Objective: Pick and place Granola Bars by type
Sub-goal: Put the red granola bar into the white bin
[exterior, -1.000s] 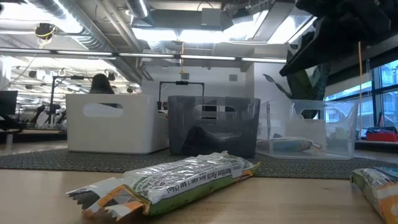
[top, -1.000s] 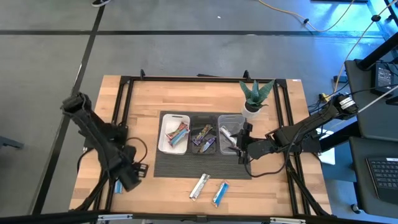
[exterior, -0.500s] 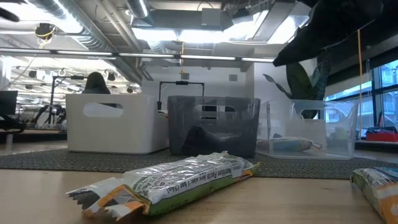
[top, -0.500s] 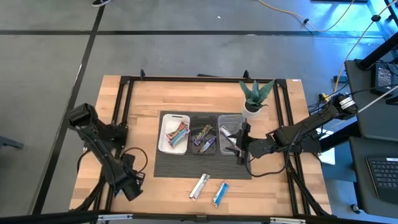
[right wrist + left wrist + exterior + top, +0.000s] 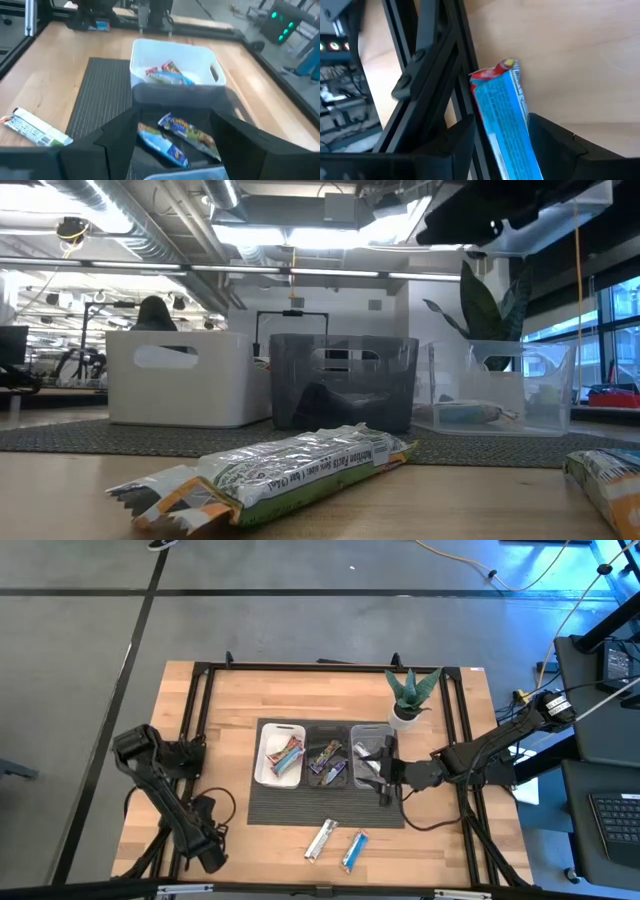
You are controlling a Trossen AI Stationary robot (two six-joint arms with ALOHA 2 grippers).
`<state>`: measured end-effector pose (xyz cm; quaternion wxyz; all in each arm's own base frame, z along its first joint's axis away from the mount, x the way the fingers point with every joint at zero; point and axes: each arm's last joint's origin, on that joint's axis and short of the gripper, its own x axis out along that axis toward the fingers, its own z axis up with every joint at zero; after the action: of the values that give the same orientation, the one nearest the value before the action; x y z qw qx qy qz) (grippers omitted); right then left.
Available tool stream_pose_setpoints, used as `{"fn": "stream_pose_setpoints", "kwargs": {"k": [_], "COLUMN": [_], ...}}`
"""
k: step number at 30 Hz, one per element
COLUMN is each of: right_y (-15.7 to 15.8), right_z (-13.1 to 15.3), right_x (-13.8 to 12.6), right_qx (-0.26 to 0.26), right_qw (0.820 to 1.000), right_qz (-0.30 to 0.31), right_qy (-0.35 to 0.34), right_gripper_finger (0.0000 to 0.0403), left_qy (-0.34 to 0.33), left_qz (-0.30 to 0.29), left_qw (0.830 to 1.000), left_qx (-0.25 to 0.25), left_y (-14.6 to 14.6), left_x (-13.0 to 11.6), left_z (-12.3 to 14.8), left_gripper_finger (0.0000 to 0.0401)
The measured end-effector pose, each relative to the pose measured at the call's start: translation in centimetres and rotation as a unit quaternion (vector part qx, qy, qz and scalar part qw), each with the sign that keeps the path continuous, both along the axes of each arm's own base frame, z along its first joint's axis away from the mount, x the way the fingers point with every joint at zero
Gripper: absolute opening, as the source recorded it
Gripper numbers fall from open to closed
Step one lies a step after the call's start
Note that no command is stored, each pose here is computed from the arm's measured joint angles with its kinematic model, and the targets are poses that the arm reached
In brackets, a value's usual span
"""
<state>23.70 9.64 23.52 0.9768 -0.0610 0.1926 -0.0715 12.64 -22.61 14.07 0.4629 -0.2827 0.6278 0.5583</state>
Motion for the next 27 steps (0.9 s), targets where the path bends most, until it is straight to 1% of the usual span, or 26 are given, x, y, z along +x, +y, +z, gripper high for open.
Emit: {"fn": "stream_pose_setpoints", "kwargs": {"k": [3,6,11,15,20,25,27], "right_y": [0.0,0.0,0.1,0.1,0.0,0.0,0.0], "right_z": [0.2,0.3,0.3,0.3,0.1,-0.1,-0.1], "right_x": [0.1,0.1,0.1,0.1,0.1,-0.1,-0.1], "right_qx": [-0.008,-0.019,-0.019,-0.019,-0.020,-0.013,-0.014], "right_qw": [1.000,1.000,1.000,1.000,1.000,1.000,1.000], "right_qz": [0.005,0.010,0.010,0.010,0.010,0.005,0.006], "right_qy": [-0.008,-0.009,-0.010,-0.010,-0.004,0.009,0.010], "right_gripper_finger": [0.0248,0.0248,0.0248,0.0248,0.0248,0.0248,0.0248], "left_qy": [0.004,0.004,0.002,-0.021,-0.043,-0.039,-0.032], "left_qz": [-0.013,-0.009,-0.006,0.005,-0.005,-0.016,-0.012], "left_qw": [1.000,1.000,1.000,1.000,0.999,0.999,0.999], "left_qx": [-0.002,-0.003,-0.010,-0.016,-0.013,-0.024,-0.024], "left_y": [-0.1,0.0,0.2,0.1,0.0,-0.1,-0.1], "left_x": [0.1,0.3,0.8,1.3,1.5,1.5,1.4], "left_z": [-0.5,-0.6,-0.6,-0.8,-0.8,-0.9,-0.8], "left_gripper_finger": [0.0173,0.0174,0.0175,0.0173,0.0175,0.0173,0.0174]}}
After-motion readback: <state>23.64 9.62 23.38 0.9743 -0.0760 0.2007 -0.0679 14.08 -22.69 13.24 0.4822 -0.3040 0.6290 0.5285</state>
